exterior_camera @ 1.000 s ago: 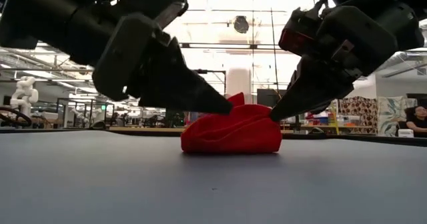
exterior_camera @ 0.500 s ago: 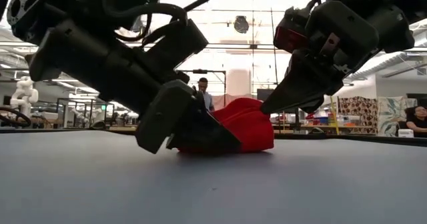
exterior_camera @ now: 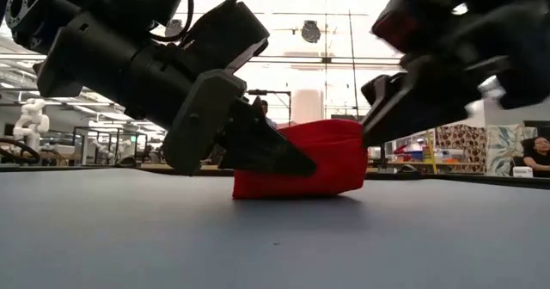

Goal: Roll towel
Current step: Roll the red towel

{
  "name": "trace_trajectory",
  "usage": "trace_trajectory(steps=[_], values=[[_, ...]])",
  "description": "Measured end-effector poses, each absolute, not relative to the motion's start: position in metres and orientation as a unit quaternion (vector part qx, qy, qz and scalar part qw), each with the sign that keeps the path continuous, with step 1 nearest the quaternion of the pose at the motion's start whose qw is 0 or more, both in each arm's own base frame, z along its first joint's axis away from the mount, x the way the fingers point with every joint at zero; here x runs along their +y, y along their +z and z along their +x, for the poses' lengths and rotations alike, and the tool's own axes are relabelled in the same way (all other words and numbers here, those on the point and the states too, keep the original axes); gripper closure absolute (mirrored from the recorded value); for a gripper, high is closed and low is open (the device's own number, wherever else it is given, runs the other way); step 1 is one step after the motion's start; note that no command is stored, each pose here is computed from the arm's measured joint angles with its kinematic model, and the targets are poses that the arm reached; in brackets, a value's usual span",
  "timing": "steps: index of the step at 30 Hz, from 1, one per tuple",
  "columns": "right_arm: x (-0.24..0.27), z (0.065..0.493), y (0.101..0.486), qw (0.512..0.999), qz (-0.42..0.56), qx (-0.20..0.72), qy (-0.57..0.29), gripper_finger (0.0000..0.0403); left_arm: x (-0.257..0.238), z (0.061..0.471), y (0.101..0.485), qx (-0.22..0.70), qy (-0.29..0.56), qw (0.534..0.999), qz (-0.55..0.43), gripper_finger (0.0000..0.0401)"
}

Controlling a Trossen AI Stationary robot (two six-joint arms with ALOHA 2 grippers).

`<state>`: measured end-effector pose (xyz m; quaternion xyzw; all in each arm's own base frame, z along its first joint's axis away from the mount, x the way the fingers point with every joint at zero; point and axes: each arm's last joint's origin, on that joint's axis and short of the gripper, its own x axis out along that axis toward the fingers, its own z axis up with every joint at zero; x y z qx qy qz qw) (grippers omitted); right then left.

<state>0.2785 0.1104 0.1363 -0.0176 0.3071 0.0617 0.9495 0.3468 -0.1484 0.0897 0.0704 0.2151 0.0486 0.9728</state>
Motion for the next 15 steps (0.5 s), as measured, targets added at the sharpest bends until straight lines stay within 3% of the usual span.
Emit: trace_trajectory(steps=[9,15], values=[[0.143,0.259,0.134,0.935,-0.179,0.297,0.069,0.0169,-0.141,0.352,0.089,0.225,-0.013,0.973,0.038,0.0393],[0.162,0.262,0.123,0.930,-0.277,0.236,0.056,0.0162,-0.131,0.357,0.089,0.237,-0.060,0.969,-0.032,0.0394]])
